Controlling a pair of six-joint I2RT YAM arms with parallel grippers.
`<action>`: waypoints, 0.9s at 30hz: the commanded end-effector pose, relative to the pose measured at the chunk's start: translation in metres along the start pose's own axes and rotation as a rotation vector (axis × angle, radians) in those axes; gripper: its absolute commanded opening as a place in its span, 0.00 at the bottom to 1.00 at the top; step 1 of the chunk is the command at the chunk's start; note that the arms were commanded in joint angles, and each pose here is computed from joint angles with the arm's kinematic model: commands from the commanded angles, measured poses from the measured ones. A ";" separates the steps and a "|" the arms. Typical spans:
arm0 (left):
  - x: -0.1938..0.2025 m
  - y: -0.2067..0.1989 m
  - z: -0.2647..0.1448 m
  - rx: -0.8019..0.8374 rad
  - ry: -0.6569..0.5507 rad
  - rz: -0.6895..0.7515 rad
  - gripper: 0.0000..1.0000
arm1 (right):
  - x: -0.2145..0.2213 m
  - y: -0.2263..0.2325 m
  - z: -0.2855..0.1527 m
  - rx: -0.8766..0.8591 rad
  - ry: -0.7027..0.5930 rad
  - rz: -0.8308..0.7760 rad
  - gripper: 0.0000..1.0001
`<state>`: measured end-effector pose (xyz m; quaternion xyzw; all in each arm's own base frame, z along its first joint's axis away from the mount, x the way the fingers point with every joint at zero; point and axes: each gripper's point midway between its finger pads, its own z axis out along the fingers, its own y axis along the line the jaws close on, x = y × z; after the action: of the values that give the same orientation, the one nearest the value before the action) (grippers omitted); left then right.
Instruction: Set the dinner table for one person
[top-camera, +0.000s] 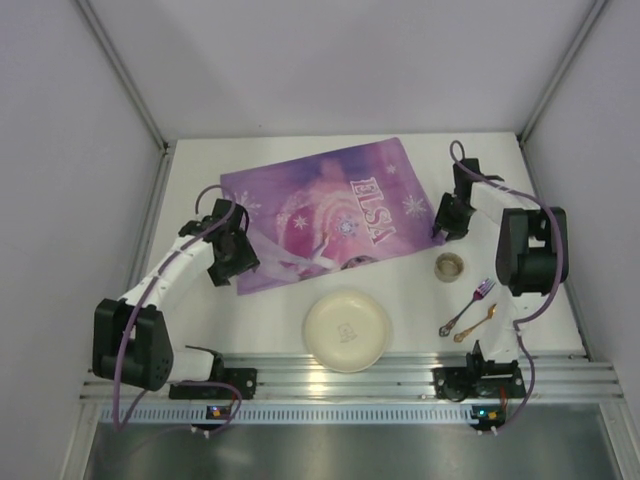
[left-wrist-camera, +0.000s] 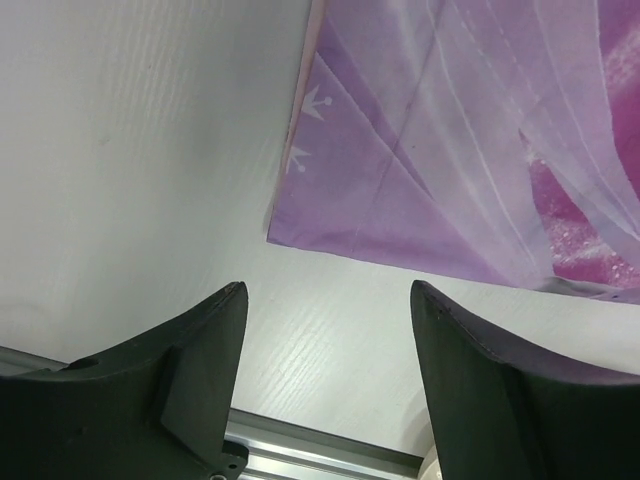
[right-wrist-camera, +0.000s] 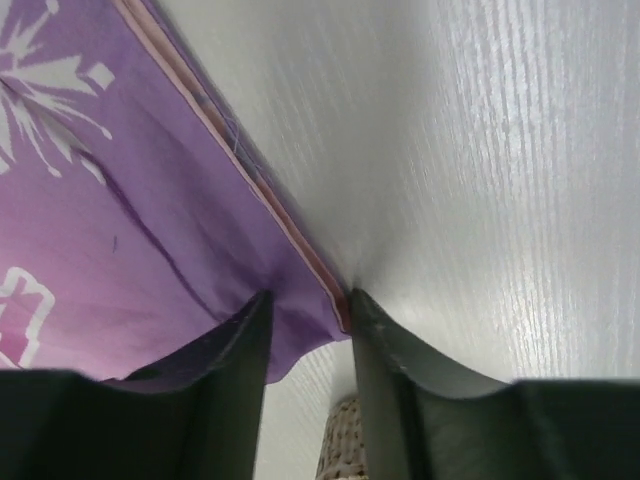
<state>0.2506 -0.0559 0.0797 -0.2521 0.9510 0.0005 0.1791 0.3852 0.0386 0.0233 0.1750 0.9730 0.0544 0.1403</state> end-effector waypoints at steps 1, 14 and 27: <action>-0.017 -0.002 -0.009 -0.009 -0.038 0.004 0.71 | 0.029 0.004 0.009 -0.012 0.059 -0.023 0.34; -0.048 -0.008 0.017 -0.043 -0.009 0.045 0.68 | 0.069 -0.053 -0.020 0.134 0.045 -0.035 0.00; -0.062 -0.030 0.029 0.003 0.004 0.038 0.66 | 0.155 -0.060 -0.036 0.057 0.153 0.112 0.00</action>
<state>0.3063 -0.0463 0.0662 -0.2377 0.9588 0.0173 0.1546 0.2441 0.0293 0.0150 0.2073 0.9721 0.0368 0.1033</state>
